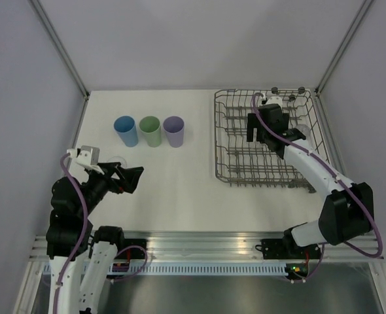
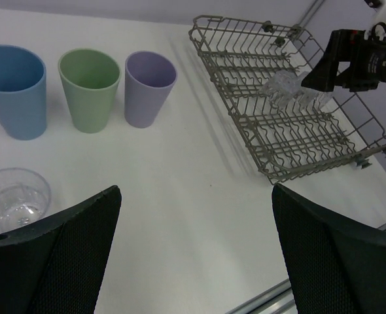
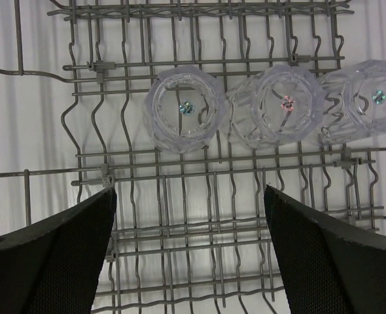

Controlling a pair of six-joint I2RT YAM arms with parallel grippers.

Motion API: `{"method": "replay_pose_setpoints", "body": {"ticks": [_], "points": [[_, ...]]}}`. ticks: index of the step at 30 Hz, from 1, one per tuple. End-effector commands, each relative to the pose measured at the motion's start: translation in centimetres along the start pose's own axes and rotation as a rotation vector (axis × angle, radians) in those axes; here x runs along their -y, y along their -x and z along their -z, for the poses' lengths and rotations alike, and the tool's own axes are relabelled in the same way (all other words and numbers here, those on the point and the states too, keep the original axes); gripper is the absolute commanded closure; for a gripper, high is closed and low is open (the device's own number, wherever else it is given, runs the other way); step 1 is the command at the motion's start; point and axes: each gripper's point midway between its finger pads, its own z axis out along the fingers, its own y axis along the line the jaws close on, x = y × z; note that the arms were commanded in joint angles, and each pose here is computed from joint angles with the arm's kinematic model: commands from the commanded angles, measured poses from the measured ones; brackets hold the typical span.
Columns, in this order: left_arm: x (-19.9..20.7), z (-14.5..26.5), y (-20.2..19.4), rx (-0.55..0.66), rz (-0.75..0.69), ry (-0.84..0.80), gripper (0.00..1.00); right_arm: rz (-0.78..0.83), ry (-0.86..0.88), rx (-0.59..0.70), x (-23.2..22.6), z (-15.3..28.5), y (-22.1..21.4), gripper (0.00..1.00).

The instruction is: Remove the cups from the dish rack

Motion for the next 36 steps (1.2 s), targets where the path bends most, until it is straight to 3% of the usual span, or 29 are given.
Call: {"method": "replay_pose_setpoints", "body": {"ticks": [1,14,28,36], "points": [[1.3,0.0,0.5,0.051,-0.014,-0.074,0.00,0.041,0.091,0.068,-0.9,-0.7,3.6,0.02],[0.7,0.1,0.1,0.048,0.001,-0.042,0.00,0.098,0.141,-0.085,-0.7,-7.5,3.6,0.02],[0.4,-0.6,-0.4,0.012,0.019,-0.029,0.00,0.123,0.207,-0.250,-1.1,-11.2,-1.1,0.06],[0.3,-0.8,-0.5,0.002,0.023,-0.028,0.00,0.134,0.181,-0.271,-0.8,-11.8,-1.6,0.26]]}}
